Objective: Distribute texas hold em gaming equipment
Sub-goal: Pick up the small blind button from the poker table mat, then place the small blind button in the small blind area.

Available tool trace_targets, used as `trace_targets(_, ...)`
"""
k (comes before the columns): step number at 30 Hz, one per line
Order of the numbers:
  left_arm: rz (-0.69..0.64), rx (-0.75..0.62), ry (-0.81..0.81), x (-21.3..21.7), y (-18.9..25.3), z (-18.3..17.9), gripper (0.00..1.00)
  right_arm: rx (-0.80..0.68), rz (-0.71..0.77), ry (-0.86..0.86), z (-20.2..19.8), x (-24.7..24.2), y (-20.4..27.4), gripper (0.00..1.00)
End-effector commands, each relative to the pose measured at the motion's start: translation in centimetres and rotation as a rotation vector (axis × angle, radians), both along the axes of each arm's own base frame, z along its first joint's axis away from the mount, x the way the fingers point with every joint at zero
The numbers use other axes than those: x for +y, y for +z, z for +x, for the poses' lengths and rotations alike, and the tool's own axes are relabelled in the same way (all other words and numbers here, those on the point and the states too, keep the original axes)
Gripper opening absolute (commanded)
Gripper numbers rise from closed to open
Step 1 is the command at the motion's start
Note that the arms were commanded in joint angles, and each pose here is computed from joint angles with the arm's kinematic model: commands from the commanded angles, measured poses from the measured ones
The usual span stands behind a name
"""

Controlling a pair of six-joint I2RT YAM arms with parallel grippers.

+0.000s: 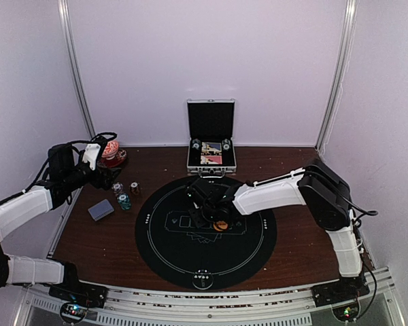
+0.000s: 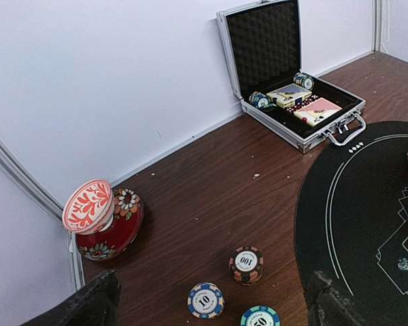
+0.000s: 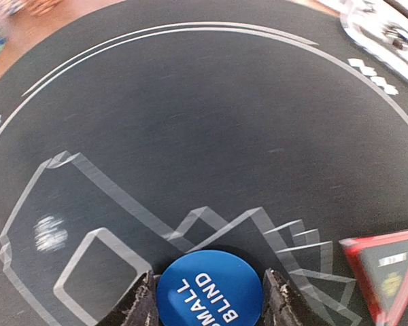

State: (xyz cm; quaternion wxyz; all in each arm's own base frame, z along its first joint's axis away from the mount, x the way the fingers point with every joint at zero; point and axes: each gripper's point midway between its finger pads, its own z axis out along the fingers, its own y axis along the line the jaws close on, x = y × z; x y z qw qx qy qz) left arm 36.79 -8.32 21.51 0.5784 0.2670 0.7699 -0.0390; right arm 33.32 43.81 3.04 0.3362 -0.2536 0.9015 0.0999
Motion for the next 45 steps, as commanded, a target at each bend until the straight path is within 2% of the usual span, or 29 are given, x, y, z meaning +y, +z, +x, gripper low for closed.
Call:
trace_targets(1, -0.015, -0.028, 0.002, 0.1, 0.5, 0.2, 0.98, -0.012, 0.032, 0.087, -1.6, 2.7, 1.5, 0.50)
trace_targets(12, -0.015, -0.049, 0.084, 1.3, 0.8, 0.8, 0.98, -0.006, 0.114, 0.241, -4.2, 10.2, 3.1, 0.50)
trace_targets(22, -0.019, -0.078, 0.125, 2.0, 1.5, 0.8, 0.98, -0.024, 0.187, 0.293, -3.6, 15.6, 3.2, 0.50)
trace_targets(38, -0.020, -0.082, 0.124, 2.0, 1.5, 0.8, 0.98, -0.081, 0.288, 0.305, -2.4, 19.1, 1.8, 0.52)
trace_targets(45, -0.021, -0.080, 0.118, 1.9, 1.4, 0.8, 0.98, -0.110, 0.283, 0.285, -1.7, 19.3, 0.7, 0.53)
